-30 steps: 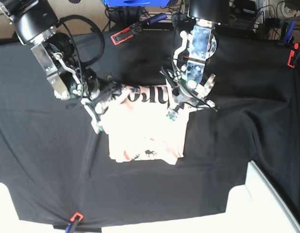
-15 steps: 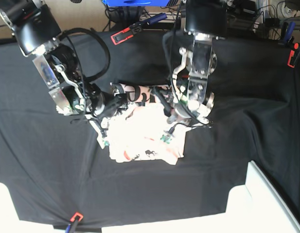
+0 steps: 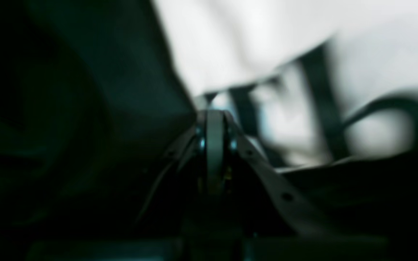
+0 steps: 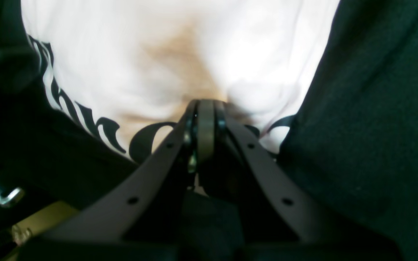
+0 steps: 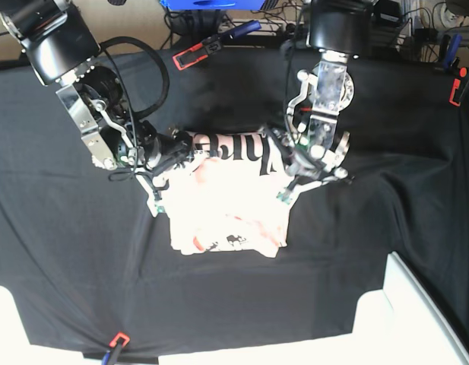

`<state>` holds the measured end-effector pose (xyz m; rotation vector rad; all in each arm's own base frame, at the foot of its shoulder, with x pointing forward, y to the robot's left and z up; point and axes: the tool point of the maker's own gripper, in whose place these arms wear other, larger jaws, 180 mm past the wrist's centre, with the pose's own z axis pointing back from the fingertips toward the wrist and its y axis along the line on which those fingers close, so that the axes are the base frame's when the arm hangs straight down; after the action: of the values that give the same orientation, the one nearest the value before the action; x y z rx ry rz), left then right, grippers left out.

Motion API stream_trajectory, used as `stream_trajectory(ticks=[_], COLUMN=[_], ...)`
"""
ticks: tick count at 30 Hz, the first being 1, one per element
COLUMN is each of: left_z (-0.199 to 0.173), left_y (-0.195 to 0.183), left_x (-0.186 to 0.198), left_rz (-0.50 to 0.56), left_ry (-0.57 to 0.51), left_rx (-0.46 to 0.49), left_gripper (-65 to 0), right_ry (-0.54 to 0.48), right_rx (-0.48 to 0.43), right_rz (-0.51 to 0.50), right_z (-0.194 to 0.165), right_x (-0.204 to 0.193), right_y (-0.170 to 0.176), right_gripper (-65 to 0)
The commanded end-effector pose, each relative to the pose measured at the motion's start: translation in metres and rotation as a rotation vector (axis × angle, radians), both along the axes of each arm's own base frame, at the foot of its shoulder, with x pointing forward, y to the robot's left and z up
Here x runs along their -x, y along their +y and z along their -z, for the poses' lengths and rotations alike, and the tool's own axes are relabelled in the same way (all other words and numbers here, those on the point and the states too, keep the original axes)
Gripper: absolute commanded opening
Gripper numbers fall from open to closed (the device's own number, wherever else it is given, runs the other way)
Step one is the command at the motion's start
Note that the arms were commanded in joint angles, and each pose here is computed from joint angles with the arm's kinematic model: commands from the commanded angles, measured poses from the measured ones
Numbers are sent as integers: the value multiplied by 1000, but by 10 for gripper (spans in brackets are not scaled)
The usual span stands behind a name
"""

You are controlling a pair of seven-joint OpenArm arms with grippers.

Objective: Fold the T-shirt properly
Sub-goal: 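Tuck and smooth the shirt edges with both grippers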

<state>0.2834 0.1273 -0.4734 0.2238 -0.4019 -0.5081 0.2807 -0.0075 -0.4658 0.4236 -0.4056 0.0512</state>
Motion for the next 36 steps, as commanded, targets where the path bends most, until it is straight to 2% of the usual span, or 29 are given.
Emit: stream_trajectory(ticks=[1,3,6,12,15,18,21,24,26,30,36], left_z=[-4,5,-1,-65,-97,-116,-126,-132,-132,-132,-133], left_y=[-6,-4,-8,-3,1,6,7,5,7,7,6], left_x=[-9,-4,-9,-32,-41,-42,-41,-41,-41,-41,-43], left_rz=[3,6,6,-28,-48,-67,-78,-76,-82,-84,-82], left_ry=[-29,-4,-28,-171,-242,-272,-285,-298,-298,-298,-304], left_rx=[13,4,18,3,-8,-22,-23,-21,-22,-23,-18], left_gripper=[-650,-650,-650,-650,-650,-650,-650,-650,-650,-650,-650], right_ry=[-42,-33,-54,-138,-157,-141,-86,-81,-71,-34,-113], right_rx=[-8,-1,-14,-95,-120,-141,-137,-141,-142,-111,-176], right_rz=[4,7,-3,-83,-102,-99,-83,-105,-130,-109,-183], right_z=[-9,-5,-14,-71,-85,-82,-61,-39,-21,4,-46], right_x=[-13,-12,-16,-21,-20,-18,-13,-10,-5,0,-6], right_y=[0,-2,3,30,39,49,54,57,55,43,67], right_gripper=[-650,-650,-650,-650,-650,-650,-650,-650,-650,-650,-650])
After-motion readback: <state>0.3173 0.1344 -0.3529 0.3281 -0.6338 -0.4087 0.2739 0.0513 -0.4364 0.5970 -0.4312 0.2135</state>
